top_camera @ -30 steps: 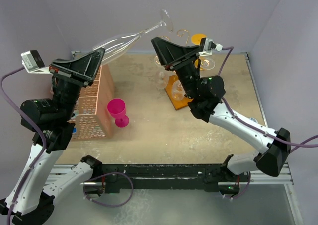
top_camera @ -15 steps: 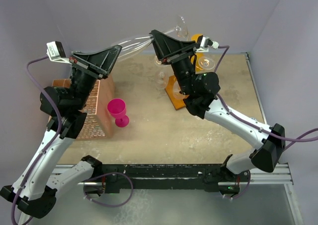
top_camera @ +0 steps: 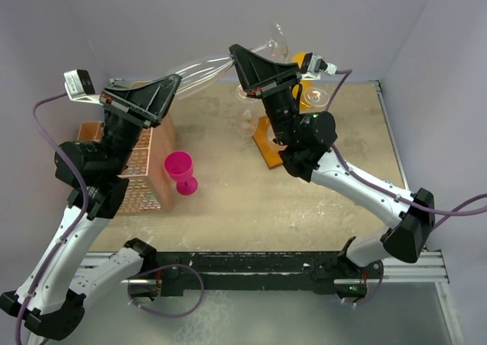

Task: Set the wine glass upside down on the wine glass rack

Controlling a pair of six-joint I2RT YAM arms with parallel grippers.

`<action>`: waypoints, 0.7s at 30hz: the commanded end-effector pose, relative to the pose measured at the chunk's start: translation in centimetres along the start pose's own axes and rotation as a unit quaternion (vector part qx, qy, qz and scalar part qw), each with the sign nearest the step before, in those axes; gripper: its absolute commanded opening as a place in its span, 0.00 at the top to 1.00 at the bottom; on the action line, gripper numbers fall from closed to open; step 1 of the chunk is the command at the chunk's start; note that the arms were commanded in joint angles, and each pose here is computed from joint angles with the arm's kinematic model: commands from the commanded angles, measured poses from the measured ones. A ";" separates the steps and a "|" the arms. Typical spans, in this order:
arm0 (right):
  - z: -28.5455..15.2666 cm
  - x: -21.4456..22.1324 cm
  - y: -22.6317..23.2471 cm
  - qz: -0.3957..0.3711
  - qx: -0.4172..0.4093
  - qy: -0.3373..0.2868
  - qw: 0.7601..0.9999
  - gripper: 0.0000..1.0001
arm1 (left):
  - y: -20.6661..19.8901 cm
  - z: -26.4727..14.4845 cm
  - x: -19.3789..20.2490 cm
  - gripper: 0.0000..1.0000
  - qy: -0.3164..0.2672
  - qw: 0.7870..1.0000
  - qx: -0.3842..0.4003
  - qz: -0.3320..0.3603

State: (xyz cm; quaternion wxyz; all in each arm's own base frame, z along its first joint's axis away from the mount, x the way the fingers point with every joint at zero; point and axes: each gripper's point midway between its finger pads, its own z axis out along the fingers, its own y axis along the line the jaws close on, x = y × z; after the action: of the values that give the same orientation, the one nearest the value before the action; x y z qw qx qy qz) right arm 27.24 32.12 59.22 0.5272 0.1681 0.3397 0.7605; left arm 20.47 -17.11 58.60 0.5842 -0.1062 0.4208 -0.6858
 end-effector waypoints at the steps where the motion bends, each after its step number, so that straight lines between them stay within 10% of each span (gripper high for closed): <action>1: -0.1 -3.0 6.0 -0.004 -0.085 -0.046 0.995 1.00 | -1.5 -1.0 -1.0 0.78 -0.012 1.000 -0.002 0.020; 10: -1.3 -5.0 6.1 -0.158 -0.064 -0.072 0.983 1.00 | 3.4 -3.3 -0.6 0.61 0.045 0.976 -0.176 0.118; 21: -3.9 -5.6 5.5 -0.368 -0.038 -0.021 0.929 1.00 | 0.7 -3.8 -1.2 0.56 0.063 0.973 -0.164 0.150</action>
State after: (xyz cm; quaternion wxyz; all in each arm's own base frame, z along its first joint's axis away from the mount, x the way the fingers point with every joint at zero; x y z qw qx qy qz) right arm 24.36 25.61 60.71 0.7323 0.0795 0.3395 0.5849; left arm 20.11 -14.59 54.53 0.6124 -0.1189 0.5838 -0.5196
